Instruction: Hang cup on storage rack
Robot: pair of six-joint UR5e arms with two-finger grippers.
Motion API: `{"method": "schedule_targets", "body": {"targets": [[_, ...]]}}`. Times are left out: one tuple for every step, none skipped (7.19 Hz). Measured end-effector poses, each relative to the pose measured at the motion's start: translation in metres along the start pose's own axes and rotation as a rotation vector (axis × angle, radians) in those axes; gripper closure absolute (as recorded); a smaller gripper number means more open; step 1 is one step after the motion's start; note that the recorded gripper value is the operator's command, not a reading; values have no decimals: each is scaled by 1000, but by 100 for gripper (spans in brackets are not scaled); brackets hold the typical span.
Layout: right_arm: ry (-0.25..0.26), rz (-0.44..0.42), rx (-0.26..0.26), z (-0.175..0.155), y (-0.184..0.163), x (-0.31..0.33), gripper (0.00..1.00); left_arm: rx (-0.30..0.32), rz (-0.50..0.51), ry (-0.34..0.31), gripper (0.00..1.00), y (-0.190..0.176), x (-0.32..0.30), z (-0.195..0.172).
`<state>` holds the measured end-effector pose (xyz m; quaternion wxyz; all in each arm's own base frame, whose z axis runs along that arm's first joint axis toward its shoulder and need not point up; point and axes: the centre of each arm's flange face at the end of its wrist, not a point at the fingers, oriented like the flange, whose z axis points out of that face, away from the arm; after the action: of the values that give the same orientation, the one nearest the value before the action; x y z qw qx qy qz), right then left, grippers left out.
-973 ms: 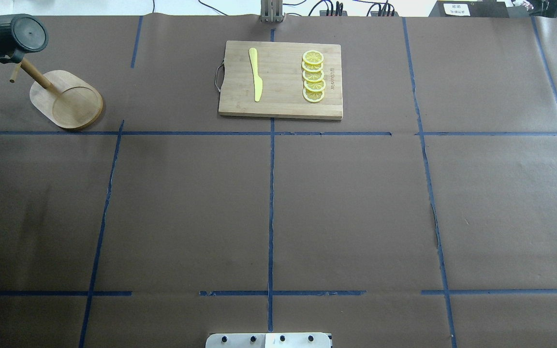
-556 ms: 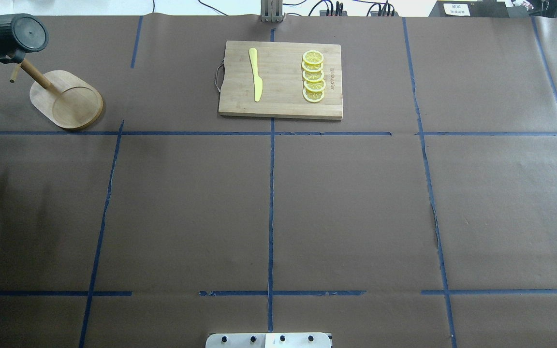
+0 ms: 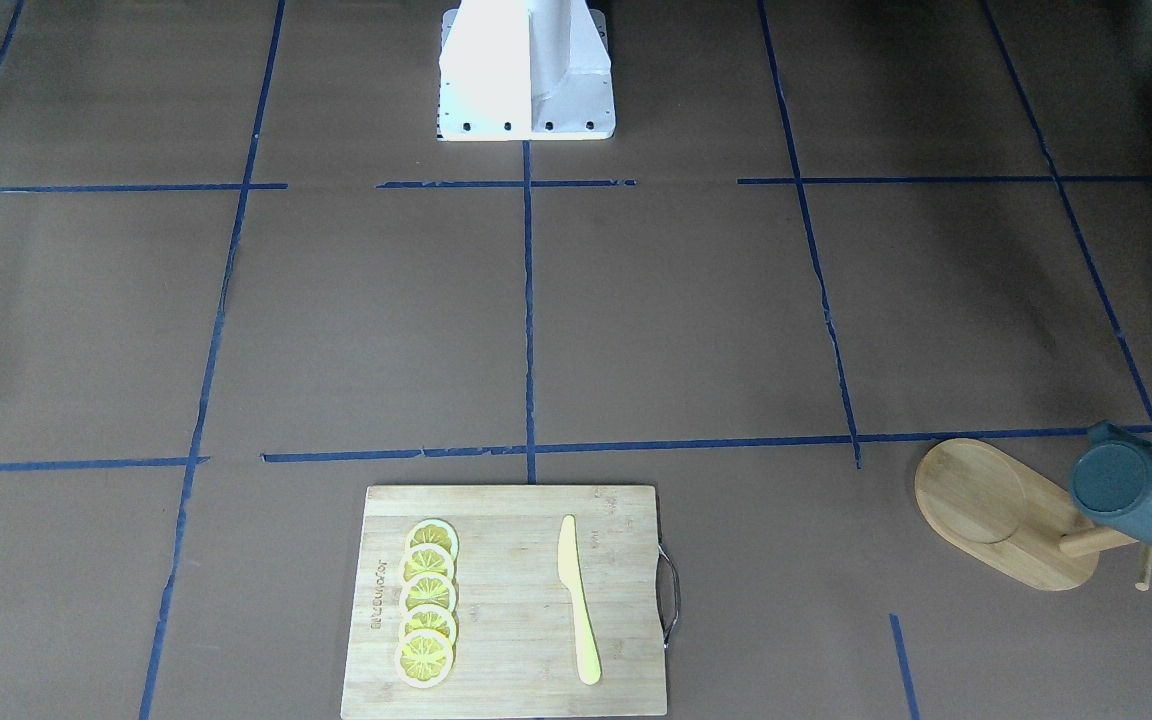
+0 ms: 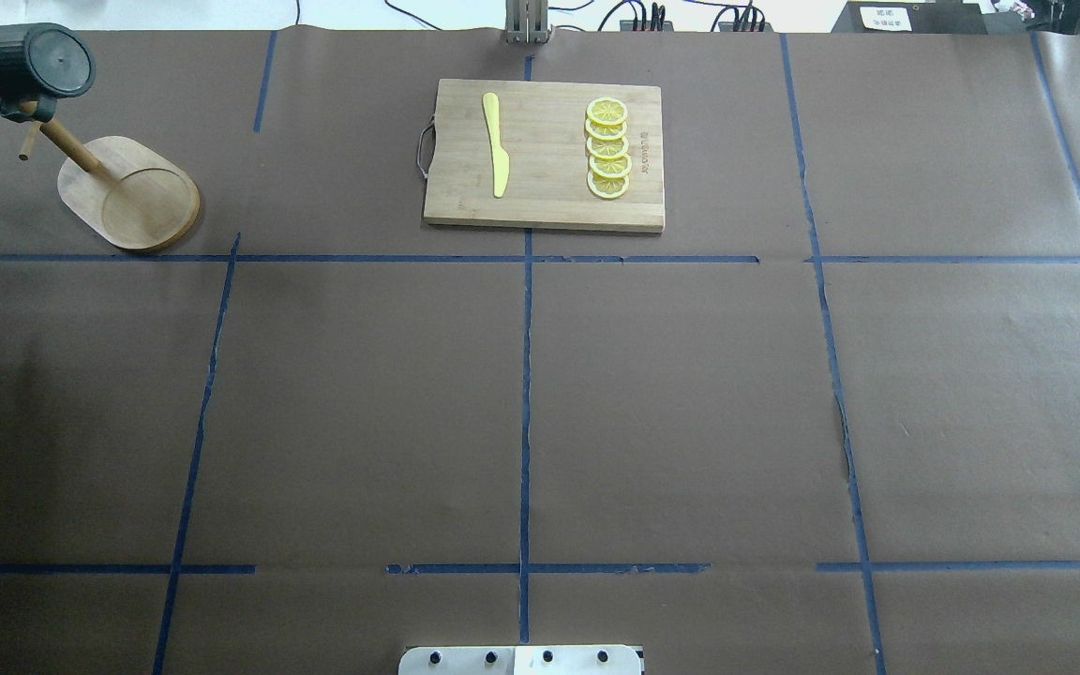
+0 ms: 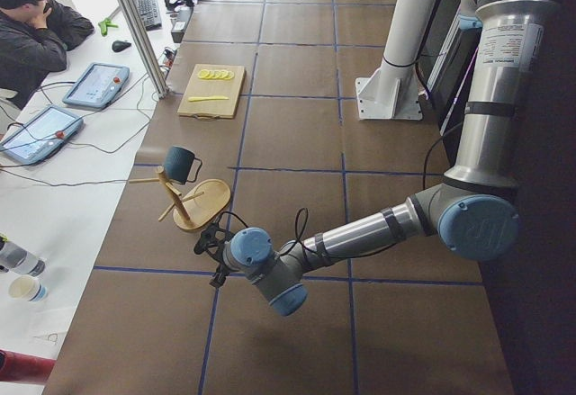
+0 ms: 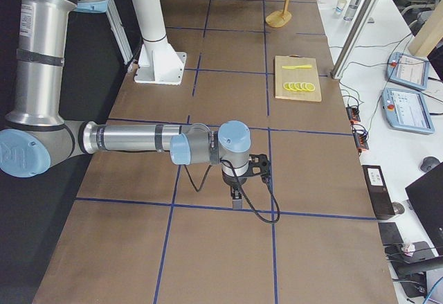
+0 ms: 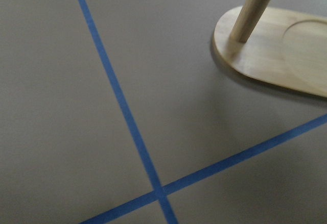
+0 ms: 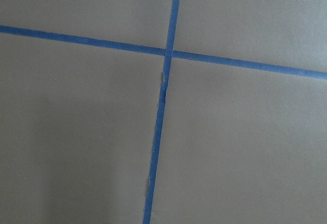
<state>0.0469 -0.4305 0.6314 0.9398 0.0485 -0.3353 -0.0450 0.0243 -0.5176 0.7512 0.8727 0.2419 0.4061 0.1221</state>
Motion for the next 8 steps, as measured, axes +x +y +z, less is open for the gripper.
{"method": "schedule_targets", "body": {"targets": [[-2, 0, -1, 0, 0, -1, 0, -70, -7, -18, 1, 6, -10, 5], [-4, -2, -2, 0, -2, -2, 0, -130, -32, -35, 0, 10, -19, 8], [-5, -7, -3, 1, -3, -4, 0, -177, -70, -48, 0, 8, -24, 7], [-6, -12, -2, 1, -5, -5, 0, -212, -118, -58, 0, -2, -26, -2], [-5, -16, 0, 0, -6, -6, 0, -248, -175, -66, 0, -18, -21, -17], [-4, -19, 3, -1, -8, -7, 0, -286, -230, -74, 0, -36, -11, -34], [-4, -20, 4, -1, -9, -8, 0, -319, -284, -81, 0, -49, -2, -53], [-5, -19, 5, -2, -10, -8, 0, -353, -333, -85, 0, -52, 7, -68]]}}
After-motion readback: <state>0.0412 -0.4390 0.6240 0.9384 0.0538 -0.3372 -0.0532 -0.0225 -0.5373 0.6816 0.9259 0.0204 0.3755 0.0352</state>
